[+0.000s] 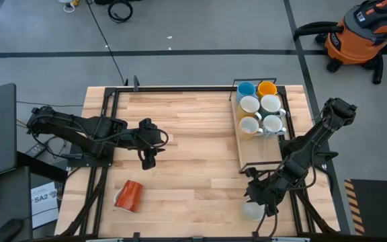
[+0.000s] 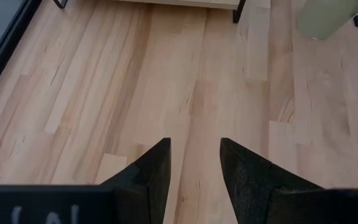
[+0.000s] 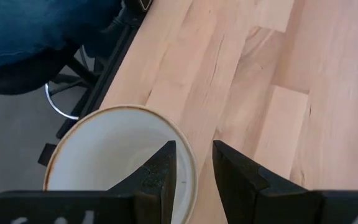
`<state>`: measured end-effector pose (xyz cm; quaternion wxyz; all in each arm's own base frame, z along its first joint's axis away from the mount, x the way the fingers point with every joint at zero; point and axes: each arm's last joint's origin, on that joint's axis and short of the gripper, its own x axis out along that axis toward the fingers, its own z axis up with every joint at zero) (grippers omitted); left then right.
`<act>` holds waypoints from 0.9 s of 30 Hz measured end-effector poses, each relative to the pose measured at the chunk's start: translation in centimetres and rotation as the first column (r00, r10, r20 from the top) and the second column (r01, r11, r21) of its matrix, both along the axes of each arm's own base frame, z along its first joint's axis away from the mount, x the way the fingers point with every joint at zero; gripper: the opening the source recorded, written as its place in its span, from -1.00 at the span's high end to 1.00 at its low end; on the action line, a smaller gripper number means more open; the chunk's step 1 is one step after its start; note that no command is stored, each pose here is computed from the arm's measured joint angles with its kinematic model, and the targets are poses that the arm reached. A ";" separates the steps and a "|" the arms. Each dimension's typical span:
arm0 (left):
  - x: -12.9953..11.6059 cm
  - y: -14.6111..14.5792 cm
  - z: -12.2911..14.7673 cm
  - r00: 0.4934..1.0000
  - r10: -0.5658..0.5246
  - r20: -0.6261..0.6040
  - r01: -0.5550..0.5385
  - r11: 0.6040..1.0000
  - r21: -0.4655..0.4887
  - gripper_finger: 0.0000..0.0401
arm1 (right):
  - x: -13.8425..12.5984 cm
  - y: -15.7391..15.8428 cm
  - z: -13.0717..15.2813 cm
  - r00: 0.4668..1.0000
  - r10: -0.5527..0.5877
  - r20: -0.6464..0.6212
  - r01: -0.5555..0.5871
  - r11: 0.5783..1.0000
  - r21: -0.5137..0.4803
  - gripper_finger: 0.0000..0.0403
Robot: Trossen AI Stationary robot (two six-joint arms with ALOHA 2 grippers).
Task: Place coffee mugs
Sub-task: Put the light green mug on the shelf
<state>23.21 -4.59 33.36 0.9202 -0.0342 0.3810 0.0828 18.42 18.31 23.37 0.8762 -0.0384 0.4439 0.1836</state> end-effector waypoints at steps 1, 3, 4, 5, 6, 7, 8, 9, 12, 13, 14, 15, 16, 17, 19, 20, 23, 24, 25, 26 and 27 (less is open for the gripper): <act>0.0 0.0 0.0 1.000 0.002 0.000 -0.002 1.000 -0.002 0.28 | 0.0 0.0 0.0 1.000 0.006 0.001 -0.006 1.000 -0.006 0.46; 0.0 0.0 0.0 1.000 0.005 0.000 -0.005 1.000 -0.005 0.28 | 0.0 0.0 0.0 1.000 0.015 0.003 -0.015 1.000 -0.012 0.46; 0.0 0.0 0.0 1.000 0.005 0.001 -0.005 1.000 -0.005 0.28 | 0.0 0.0 0.0 1.000 0.015 0.004 -0.015 1.000 -0.012 0.46; 0.0 0.0 0.0 1.000 0.005 0.001 -0.005 1.000 -0.005 0.28 | 0.0 0.0 0.0 1.000 0.015 0.003 -0.015 1.000 -0.012 0.46; 0.0 0.0 0.0 1.000 0.005 0.000 -0.005 1.000 -0.005 0.28 | 0.0 0.0 -0.1 1.000 0.015 0.002 -0.015 1.000 -0.013 0.46; 0.0 0.0 0.0 1.000 0.005 0.001 -0.005 1.000 -0.005 0.28 | -0.1 -0.1 -0.2 1.000 0.015 -0.001 -0.015 1.000 -0.016 0.46; 0.0 0.0 0.0 1.000 0.005 0.001 -0.005 1.000 -0.005 0.28 | -0.1 -0.1 -0.5 1.000 0.014 -0.005 -0.014 1.000 -0.019 0.46; 0.0 0.0 0.0 1.000 0.005 0.001 -0.005 1.000 -0.004 0.28 | -0.2 -0.2 -0.7 1.000 0.011 -0.008 -0.011 1.000 -0.017 0.46; 0.0 0.0 0.0 1.000 0.005 0.001 -0.005 1.000 -0.005 0.28 | -0.3 -0.3 -1.5 1.000 0.014 -0.009 -0.015 1.000 -0.006 0.46; 0.0 0.0 0.0 1.000 0.005 0.000 -0.005 1.000 -0.005 0.28 | -0.3 -0.3 -1.7 1.000 0.015 -0.007 -0.015 1.000 -0.004 0.46; 0.0 0.0 0.0 1.000 0.005 0.000 -0.005 1.000 -0.005 0.28 | -0.3 -0.3 -1.8 1.000 0.015 -0.005 -0.015 1.000 -0.002 0.46; 0.0 0.0 0.0 1.000 0.005 0.001 -0.005 1.000 -0.005 0.28 | -0.3 -0.3 -1.9 1.000 0.014 -0.006 -0.014 1.000 -0.003 0.46; 0.0 0.0 0.0 1.000 0.005 0.001 -0.005 1.000 -0.005 0.28 | -0.3 -0.3 -1.9 1.000 0.014 -0.005 -0.014 1.000 -0.003 0.46; 0.0 0.0 0.0 1.000 0.005 0.000 -0.005 1.000 -0.004 0.28 | -0.3 -0.3 -2.0 1.000 0.015 -0.005 -0.015 1.000 -0.003 0.46; 0.0 0.0 0.0 1.000 0.005 0.001 -0.005 1.000 -0.004 0.28 | -0.4 -0.4 -2.0 1.000 0.014 -0.008 -0.015 1.000 -0.005 0.46; 0.0 0.0 0.0 1.000 0.005 0.000 -0.005 1.000 -0.004 0.28 | -0.4 -0.4 -2.0 1.000 0.014 -0.008 -0.014 1.000 -0.005 0.46; 0.0 0.0 0.0 1.000 0.005 0.001 -0.005 1.000 -0.005 0.28 | -0.4 -0.4 -2.0 1.000 0.012 -0.008 -0.012 1.000 -0.004 0.46; 0.0 0.0 0.0 1.000 0.005 0.000 -0.005 1.000 -0.004 0.28 | -0.4 -0.4 -2.0 1.000 0.012 -0.009 -0.012 1.000 -0.004 0.46; 0.0 0.0 0.0 1.000 0.005 0.000 -0.005 1.000 -0.005 0.28 | -0.4 -0.4 -2.0 1.000 0.012 -0.009 -0.012 1.000 -0.004 0.46; 0.0 0.0 0.0 1.000 0.005 0.000 -0.005 1.000 -0.005 0.28 | -0.4 -0.4 -2.1 1.000 0.012 -0.011 -0.012 1.000 -0.006 0.47; 0.0 0.0 0.0 1.000 0.005 0.001 -0.005 1.000 -0.005 0.28 | -0.4 -0.4 -2.1 1.000 0.011 -0.014 -0.012 1.000 -0.009 0.49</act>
